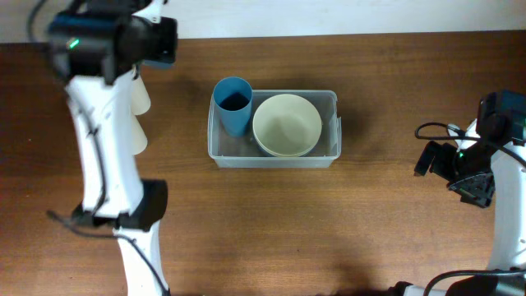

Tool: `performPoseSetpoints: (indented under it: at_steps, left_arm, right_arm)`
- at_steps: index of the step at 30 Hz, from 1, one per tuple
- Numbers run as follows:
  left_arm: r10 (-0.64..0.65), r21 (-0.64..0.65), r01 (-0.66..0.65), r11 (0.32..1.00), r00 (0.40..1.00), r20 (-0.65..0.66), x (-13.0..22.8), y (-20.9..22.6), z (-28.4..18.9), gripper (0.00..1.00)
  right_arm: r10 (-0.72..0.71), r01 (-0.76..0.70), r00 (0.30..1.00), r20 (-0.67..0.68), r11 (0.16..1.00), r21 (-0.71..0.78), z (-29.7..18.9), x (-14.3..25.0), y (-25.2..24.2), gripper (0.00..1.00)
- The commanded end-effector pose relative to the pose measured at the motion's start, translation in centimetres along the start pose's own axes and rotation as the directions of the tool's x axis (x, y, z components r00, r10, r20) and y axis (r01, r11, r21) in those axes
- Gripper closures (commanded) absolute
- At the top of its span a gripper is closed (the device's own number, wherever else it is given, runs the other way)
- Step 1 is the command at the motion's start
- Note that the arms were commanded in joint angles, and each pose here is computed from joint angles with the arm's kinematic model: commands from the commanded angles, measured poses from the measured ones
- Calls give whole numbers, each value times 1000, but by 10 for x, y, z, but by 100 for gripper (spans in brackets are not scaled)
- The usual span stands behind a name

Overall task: Pack container
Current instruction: 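Lift the back blue cup and carry it over the first blue cup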

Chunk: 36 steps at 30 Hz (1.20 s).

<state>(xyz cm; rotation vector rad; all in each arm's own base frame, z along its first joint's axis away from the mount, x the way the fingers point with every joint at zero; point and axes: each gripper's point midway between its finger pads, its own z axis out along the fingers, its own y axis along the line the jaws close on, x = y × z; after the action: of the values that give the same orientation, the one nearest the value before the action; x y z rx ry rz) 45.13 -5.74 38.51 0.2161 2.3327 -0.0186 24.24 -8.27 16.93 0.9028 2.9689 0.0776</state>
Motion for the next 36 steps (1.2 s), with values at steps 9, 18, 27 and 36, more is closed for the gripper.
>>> performPoseSetpoints:
  at_steps: [9, 18, 27, 36]
  left_arm:
    - [-45, 249, -2, 968, 982, 182, -9, -48, -114, 98]
    - [35, 330, -34, 943, 999, 2, 33, -90, -105, 99]
    - [65, 344, -36, 938, 995, -73, 45, -101, -83, 98]
    - [63, 338, -39, 940, 996, -62, 31, -105, -52, 98]
  right_arm:
    - [-10, 10, 1000, 10, 1000, 6, -1, 0, -1, 1]
    - [-10, 10, 1000, 10, 1000, 6, -1, 0, -1, 1]
    - [-10, 10, 1000, 10, 1000, 6, -1, 0, -1, 1]
    - [-10, 10, 1000, 10, 1000, 6, -1, 0, -1, 1]
